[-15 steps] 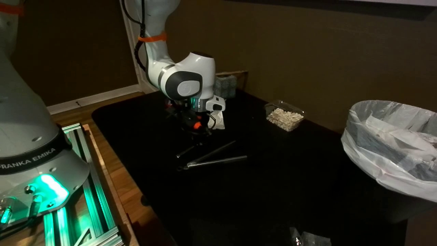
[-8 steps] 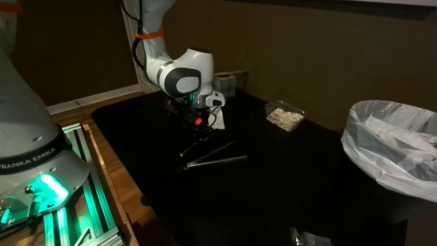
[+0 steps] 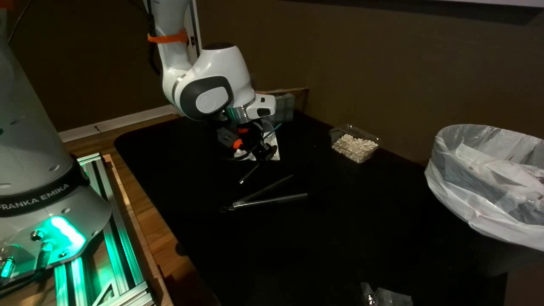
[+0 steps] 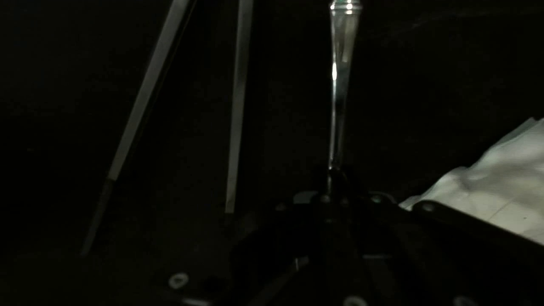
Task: Put the spoon into the bowl
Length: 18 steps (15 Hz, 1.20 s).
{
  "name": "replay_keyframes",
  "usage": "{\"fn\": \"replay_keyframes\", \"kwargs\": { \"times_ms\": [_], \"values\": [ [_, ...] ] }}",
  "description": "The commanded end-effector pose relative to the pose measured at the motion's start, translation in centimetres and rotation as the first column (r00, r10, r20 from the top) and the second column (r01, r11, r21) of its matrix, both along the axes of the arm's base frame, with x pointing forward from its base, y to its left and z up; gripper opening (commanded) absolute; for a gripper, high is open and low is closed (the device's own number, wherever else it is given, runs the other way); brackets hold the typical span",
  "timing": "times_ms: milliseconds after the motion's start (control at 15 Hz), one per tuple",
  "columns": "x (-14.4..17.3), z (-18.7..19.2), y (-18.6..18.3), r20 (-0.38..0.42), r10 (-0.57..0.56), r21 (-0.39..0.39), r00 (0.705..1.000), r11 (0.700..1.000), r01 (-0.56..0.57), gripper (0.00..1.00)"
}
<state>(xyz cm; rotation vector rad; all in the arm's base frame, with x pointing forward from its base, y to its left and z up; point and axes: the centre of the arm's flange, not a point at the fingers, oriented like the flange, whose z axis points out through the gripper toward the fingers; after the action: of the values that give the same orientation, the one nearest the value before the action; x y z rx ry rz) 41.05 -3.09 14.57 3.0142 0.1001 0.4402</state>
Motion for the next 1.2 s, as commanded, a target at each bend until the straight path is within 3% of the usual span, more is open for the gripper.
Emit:
{"fn": "replay_keyframes", "kwargs": {
  "times_ms": [0, 133, 467, 667, 800, 867, 1000, 1067, 1133],
  "values": [
    [-2.0, 2.0, 1.9, 0.090, -0.030, -0.069, 0.996, 0.997, 0.036, 0.02],
    [-2.1, 2.8, 2.6, 0.116, 0.023, -0.142, 0.993, 0.990, -0.006, 0.02],
    [-2.1, 4.2, 5.9, 0.020, 0.126, -0.359, 0.992, 0.927, -0.111, 0.02],
    [-3.1, 4.2, 8.1, -0.051, 0.180, -0.443, 0.982, 0.877, -0.184, 0.02],
    [-3.8, 4.3, 8.7, -0.105, 0.271, -0.458, 0.957, 0.841, -0.289, 0.02],
    [-3.7, 0.6, 5.5, -0.037, 0.226, -0.415, 0.973, 0.883, -0.221, 0.09],
    [-3.9, 0.8, 6.9, -0.059, 0.273, -0.432, 0.960, 0.860, -0.271, 0.09],
    [-4.0, 0.8, 7.2, -0.061, 0.282, -0.437, 0.957, 0.855, -0.280, 0.02],
    [-4.0, 0.9, 7.2, -0.064, 0.300, -0.423, 0.952, 0.856, -0.298, 0.02]
  ]
}}
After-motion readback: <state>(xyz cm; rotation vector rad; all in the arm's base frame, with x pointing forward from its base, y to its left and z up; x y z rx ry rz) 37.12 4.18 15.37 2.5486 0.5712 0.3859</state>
